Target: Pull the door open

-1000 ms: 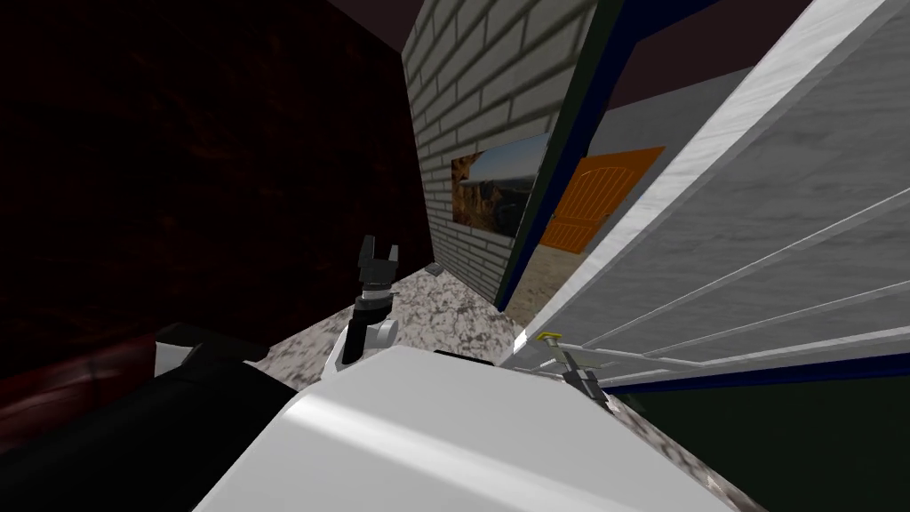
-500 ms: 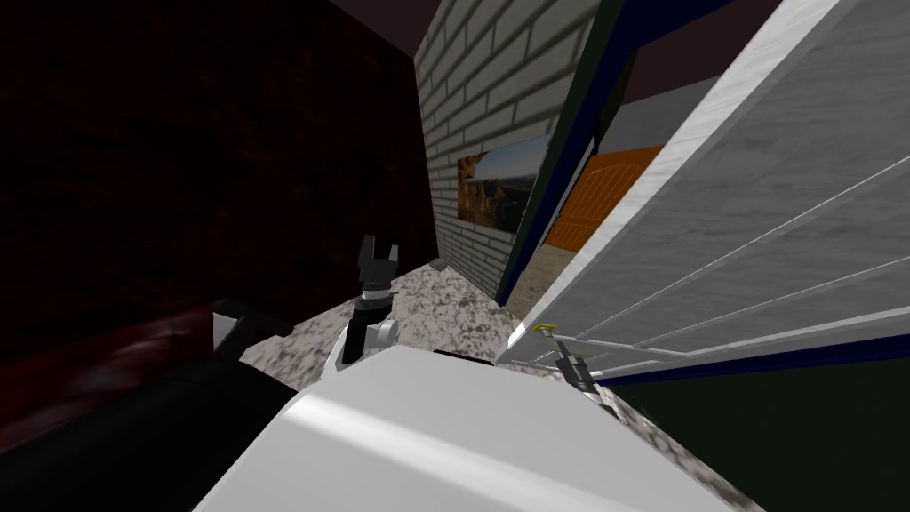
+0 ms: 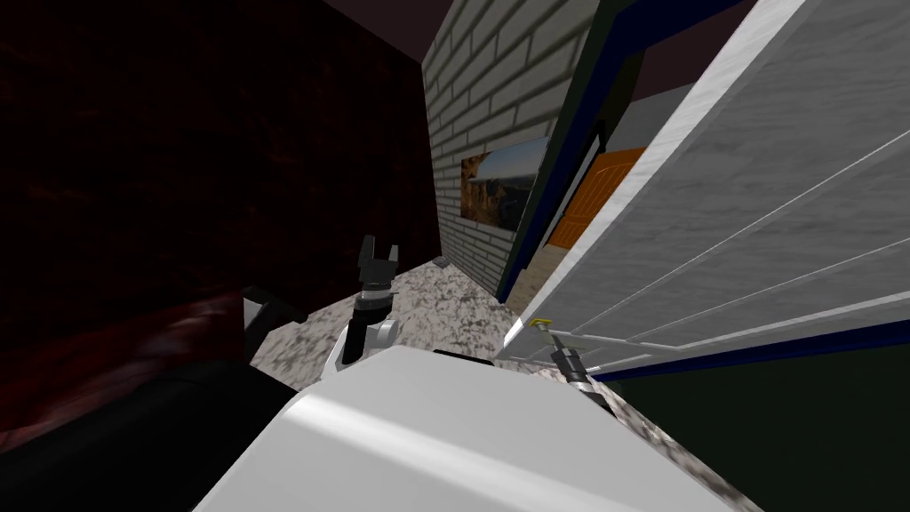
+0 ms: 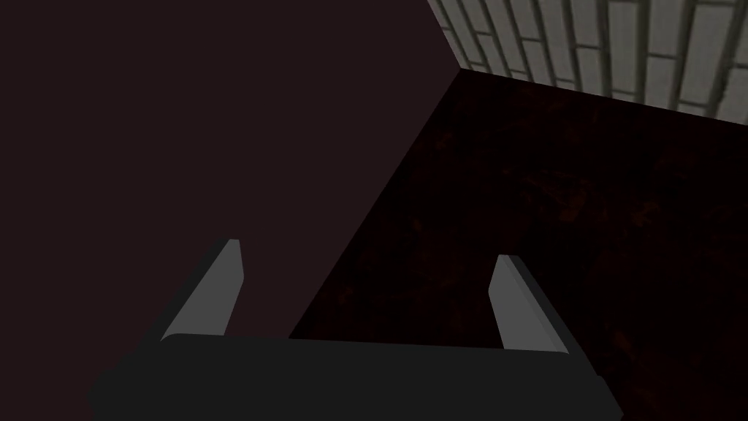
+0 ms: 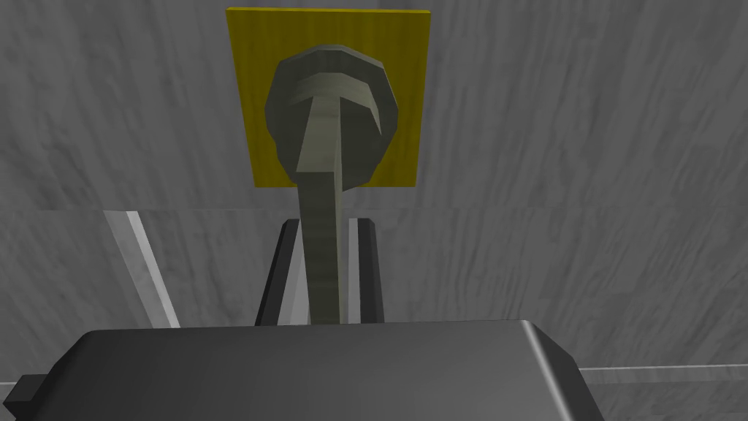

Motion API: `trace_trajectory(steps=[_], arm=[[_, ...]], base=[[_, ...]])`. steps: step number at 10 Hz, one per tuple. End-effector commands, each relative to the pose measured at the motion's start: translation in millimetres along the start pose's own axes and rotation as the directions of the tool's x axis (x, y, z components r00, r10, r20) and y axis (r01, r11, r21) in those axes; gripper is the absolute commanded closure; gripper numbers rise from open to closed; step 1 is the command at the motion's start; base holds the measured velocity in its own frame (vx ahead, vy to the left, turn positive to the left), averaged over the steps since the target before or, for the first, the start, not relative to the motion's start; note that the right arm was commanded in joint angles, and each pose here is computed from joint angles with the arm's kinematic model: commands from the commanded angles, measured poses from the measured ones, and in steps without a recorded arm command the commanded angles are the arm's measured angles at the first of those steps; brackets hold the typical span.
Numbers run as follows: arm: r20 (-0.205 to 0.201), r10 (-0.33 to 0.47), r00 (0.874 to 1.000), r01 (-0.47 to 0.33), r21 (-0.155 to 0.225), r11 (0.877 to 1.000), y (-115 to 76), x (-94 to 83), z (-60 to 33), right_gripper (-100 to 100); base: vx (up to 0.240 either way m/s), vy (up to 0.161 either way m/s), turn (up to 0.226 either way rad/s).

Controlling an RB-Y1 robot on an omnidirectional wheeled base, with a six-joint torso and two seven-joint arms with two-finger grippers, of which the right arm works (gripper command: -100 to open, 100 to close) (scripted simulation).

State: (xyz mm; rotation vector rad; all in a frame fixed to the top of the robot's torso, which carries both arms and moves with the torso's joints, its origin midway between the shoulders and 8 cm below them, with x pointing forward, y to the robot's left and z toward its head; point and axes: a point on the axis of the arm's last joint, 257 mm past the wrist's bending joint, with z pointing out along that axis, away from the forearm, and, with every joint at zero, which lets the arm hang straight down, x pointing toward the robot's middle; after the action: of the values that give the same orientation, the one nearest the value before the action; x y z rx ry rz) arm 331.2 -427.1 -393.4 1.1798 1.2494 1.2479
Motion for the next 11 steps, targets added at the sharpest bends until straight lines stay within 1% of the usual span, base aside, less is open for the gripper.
trace_trajectory(steps=[1,2,3,4,8,9,11], arm=[[-0.007,0.004,1.0,-0.004,0.005,1.0,-5.2,7.1,5.4,100],[-0.007,0.004,1.0,-0.004,0.005,1.0,-5.2,7.1,5.4,100],[-0.009,0.004,1.0,-0.004,0.004,1.0,-4.8,12.2,21.3,100],[-0.009,0.004,1.0,-0.004,0.004,1.0,-4.7,13.5,25.3,100],[-0.014,0.003,1.0,-0.003,0.002,1.0,-2.7,23.8,54.5,100],[-0.015,0.003,1.0,-0.003,0.002,1.0,-1.7,27.3,63.7,100],[-0.018,0.003,1.0,-0.003,0.002,1.0,-0.2,32.2,75.9,100]], base=[[-0.148,-0.06,0.064],[-0.055,-0.006,-0.014],[-0.149,-0.029,0.1],[-0.22,-0.075,0.134],[-0.205,-0.084,0.089],[-0.211,-0.12,0.123],[-0.195,-0.1,0.09]])
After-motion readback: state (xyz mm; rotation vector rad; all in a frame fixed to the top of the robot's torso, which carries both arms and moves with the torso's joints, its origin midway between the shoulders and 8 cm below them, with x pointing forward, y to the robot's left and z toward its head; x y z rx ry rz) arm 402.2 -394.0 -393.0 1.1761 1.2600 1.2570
